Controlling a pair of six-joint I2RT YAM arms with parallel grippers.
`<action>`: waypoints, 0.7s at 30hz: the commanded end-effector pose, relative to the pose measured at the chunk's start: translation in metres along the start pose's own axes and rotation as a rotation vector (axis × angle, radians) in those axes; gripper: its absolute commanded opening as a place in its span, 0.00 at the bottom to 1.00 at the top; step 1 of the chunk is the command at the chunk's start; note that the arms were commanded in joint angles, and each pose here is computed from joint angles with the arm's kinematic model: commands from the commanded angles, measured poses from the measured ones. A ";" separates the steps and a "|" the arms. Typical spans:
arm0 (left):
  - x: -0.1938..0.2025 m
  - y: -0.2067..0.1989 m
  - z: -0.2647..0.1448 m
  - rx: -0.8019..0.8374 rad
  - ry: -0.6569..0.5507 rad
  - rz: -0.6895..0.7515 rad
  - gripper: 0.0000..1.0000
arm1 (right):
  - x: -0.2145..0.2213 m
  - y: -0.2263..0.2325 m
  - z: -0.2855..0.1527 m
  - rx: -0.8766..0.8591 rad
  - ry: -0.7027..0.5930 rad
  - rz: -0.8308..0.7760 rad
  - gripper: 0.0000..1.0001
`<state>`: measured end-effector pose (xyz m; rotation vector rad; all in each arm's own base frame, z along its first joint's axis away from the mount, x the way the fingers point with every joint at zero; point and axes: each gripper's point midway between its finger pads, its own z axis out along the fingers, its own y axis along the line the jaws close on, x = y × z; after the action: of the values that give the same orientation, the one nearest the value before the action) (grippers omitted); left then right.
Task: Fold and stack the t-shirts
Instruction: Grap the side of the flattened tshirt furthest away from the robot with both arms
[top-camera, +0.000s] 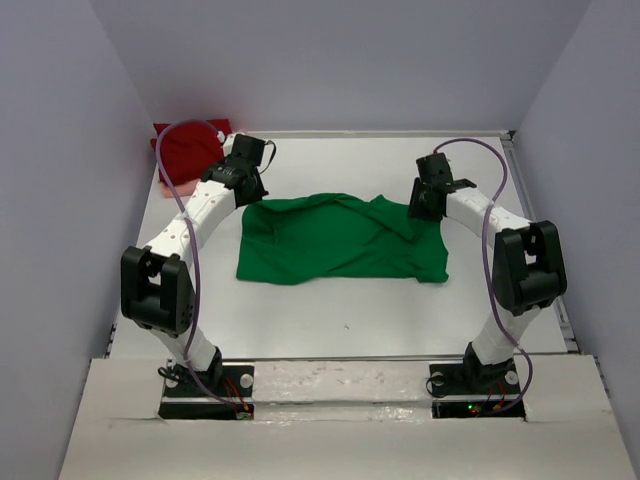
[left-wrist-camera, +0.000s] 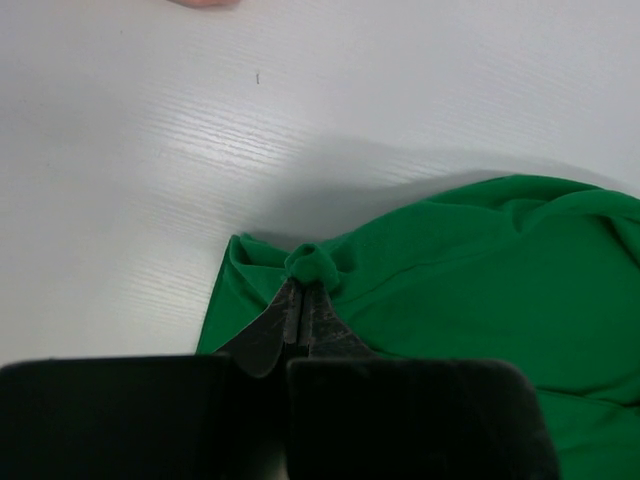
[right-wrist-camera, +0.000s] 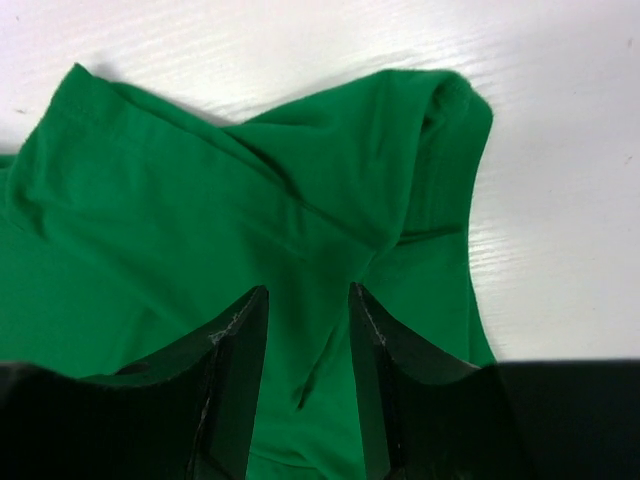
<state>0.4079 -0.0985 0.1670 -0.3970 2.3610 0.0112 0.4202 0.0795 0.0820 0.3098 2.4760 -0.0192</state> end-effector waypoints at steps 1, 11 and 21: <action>-0.010 0.000 -0.014 0.013 -0.049 -0.004 0.00 | -0.009 0.008 0.003 -0.065 -0.033 0.055 0.43; 0.000 0.001 -0.007 0.014 -0.026 0.005 0.00 | -0.006 0.000 0.006 -0.040 -0.026 0.061 0.43; 0.001 0.001 -0.004 0.009 -0.024 0.009 0.00 | 0.004 -0.011 0.017 -0.009 0.007 0.071 0.42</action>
<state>0.4039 -0.0982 0.1563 -0.3922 2.3789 0.0178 0.4187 0.0741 0.0683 0.3606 2.4960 0.0226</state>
